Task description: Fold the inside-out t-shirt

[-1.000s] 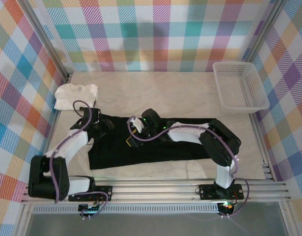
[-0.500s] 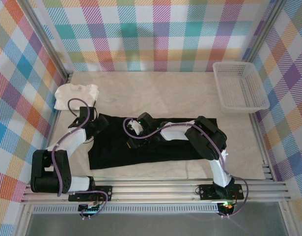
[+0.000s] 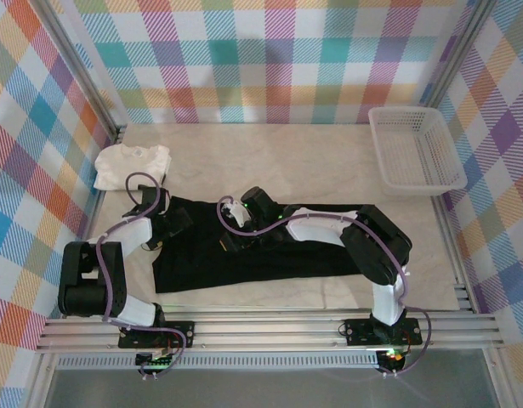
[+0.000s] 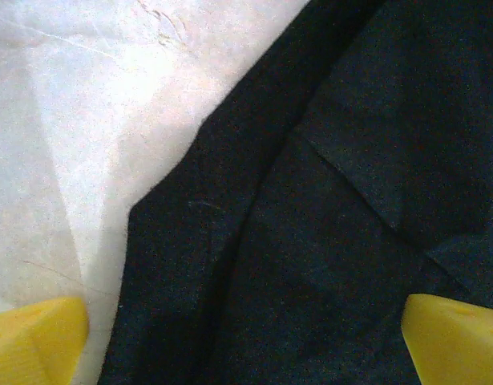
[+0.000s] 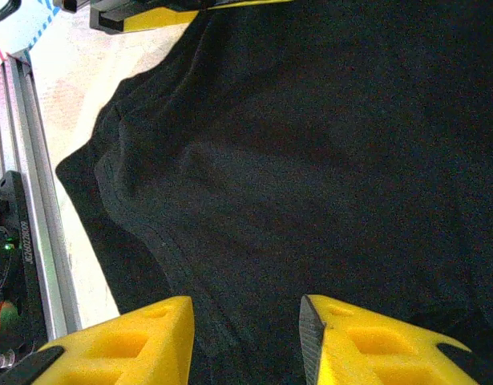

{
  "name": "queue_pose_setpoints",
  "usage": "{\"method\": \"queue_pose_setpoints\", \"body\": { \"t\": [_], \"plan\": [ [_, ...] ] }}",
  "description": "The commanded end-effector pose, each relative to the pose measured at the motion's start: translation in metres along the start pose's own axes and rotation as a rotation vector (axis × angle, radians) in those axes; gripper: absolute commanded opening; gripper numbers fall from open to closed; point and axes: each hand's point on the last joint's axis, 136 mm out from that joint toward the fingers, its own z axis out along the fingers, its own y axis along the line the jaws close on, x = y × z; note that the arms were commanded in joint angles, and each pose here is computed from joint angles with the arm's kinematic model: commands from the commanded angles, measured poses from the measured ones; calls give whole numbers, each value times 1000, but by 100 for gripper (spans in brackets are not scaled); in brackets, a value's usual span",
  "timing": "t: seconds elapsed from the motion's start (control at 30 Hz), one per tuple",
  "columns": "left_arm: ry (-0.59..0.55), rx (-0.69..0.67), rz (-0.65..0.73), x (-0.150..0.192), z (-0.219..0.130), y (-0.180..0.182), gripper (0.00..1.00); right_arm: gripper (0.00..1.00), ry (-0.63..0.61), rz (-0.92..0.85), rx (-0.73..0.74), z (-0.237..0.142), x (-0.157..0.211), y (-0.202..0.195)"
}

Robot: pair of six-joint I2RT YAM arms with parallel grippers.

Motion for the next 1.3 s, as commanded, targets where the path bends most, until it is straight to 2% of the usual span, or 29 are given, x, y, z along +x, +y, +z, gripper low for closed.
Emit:
{"method": "queue_pose_setpoints", "body": {
  "t": [0.0,0.2,0.37,0.73,0.9,1.03,1.27],
  "plan": [
    [133,105,35,30,7,-20,100,40,14,4,-9,0,7,-3],
    [180,268,54,51,-1,-50,95,40,17,18,1,0,9,-8],
    [205,290,98,67,-5,-60,87,40,19,27,5,1,9,-11],
    [202,377,146,77,-19,-77,51,41,18,35,19,-1,8,-14],
    [169,335,153,72,-12,-70,31,41,16,44,22,-2,7,-14],
    [139,280,152,63,-5,-65,2,41,4,35,36,-9,3,-12],
    [-10,105,103,19,-22,-40,0,43,-32,23,114,-41,-2,-25]
  ]
}}
